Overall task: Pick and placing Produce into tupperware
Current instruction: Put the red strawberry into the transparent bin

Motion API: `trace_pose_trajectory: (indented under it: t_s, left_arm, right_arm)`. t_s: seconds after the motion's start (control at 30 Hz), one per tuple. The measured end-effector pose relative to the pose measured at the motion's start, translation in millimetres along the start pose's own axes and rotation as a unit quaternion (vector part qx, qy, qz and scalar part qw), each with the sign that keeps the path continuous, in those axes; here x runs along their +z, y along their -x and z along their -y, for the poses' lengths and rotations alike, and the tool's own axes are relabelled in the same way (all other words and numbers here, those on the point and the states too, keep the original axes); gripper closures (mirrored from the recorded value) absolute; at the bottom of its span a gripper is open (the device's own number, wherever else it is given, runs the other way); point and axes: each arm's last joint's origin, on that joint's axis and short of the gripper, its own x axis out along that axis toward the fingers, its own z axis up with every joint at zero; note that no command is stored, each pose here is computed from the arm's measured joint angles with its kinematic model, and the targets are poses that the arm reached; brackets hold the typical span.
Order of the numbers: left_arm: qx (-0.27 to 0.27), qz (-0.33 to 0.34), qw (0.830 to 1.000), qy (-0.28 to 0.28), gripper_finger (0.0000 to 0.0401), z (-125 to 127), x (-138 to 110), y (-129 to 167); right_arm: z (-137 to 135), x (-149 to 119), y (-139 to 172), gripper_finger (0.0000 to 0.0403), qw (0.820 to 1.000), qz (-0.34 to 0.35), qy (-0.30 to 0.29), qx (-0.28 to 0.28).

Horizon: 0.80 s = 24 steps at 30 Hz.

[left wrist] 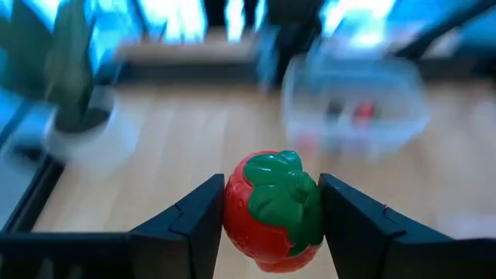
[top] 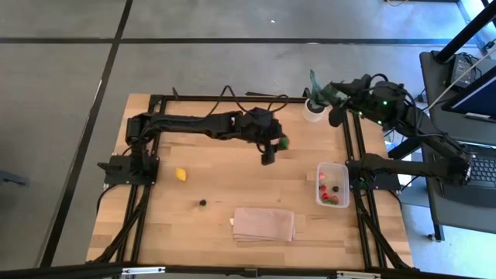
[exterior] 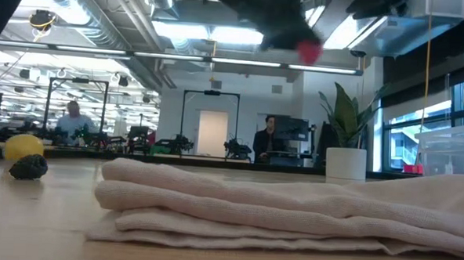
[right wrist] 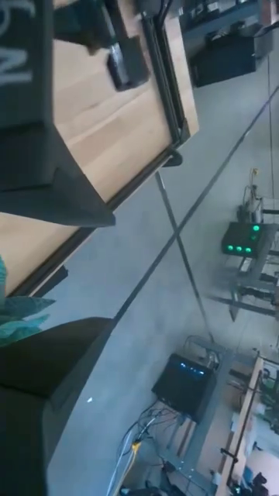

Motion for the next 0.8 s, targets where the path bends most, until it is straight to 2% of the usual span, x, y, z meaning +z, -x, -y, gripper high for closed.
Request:
trace_pose_trajectory:
  t_s: [0.13,0.3,0.43,0.67,0.8]
  left_arm:
    - [-0.035,0.101,0.994,0.006,0.0218,8,8,-23]
    - [-0.084,0.172,0.981,0.030,0.0221,17,2,-54]
    - [-0.106,0.181,0.977,0.046,0.0220,20,-1,-82]
    - [-0.162,0.211,0.964,0.029,0.0221,31,20,-121]
    - [-0.162,0.207,0.964,0.030,0.0218,30,22,-138]
  right_arm:
    - [2,-3,6,0.0198,1.000,-0.007,-0.012,0.000]
    - [2,-7,7,0.0198,0.999,-0.028,-0.021,0.001]
    - [1,-9,6,0.0198,0.999,-0.039,-0.028,0.001]
    - [1,-13,5,0.0198,0.997,-0.061,-0.045,0.000]
    - [1,-17,5,0.0198,0.996,-0.079,-0.041,0.000]
